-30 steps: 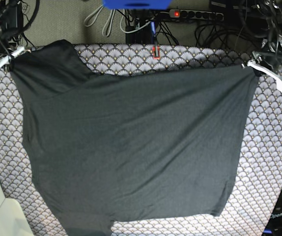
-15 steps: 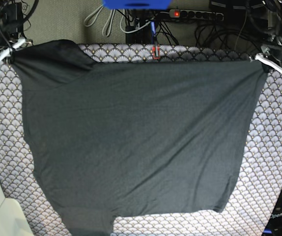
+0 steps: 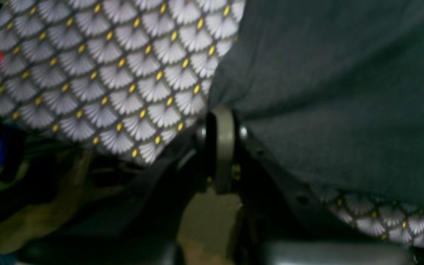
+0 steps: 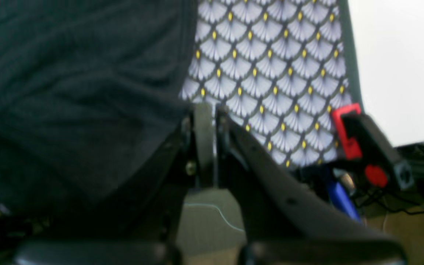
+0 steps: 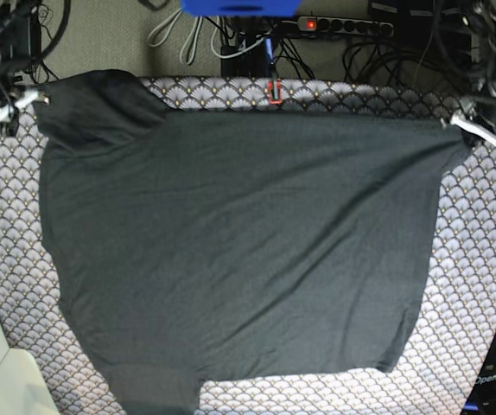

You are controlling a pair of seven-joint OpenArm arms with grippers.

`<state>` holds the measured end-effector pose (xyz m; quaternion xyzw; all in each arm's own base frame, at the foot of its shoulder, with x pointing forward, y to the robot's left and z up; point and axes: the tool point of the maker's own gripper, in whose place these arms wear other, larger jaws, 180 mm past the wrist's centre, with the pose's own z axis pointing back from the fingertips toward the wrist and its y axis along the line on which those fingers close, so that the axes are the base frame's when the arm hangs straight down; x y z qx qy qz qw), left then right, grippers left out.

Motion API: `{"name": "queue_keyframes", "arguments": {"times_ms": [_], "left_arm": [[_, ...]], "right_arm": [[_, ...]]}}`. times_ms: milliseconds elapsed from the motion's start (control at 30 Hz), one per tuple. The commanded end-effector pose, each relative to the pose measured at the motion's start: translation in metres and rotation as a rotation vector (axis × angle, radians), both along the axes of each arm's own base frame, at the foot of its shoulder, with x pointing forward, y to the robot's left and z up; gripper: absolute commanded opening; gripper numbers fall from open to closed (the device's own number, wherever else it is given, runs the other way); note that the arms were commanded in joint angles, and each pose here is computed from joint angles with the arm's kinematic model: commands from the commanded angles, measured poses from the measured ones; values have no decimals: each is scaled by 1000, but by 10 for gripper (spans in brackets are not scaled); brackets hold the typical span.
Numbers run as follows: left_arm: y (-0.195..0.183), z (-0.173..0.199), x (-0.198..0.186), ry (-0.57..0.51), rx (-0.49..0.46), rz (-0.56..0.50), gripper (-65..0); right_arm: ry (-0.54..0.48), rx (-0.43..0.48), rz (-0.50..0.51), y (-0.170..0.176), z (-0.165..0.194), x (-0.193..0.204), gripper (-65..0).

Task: Fold the T-shirt properly
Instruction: 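Lift both shoulder corners and pull the shirt taut between grippers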

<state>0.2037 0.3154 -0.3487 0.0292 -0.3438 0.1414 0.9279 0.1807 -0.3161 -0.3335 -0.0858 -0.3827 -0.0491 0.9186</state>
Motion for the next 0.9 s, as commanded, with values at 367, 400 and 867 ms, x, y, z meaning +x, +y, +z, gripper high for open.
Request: {"name": "queue_keyframes", "arguments": {"times_ms": [367, 400, 867], "left_arm": [[3, 2, 7, 19, -11, 6, -646], [3, 2, 7, 19, -11, 5, -646], [3, 2, 8, 15, -12, 4, -646]], "right_arm": [[51, 47, 103, 19, -23, 7, -650], [64, 60, 107, 21, -28, 6, -650], [153, 52, 73, 11, -55, 3, -355]]}}
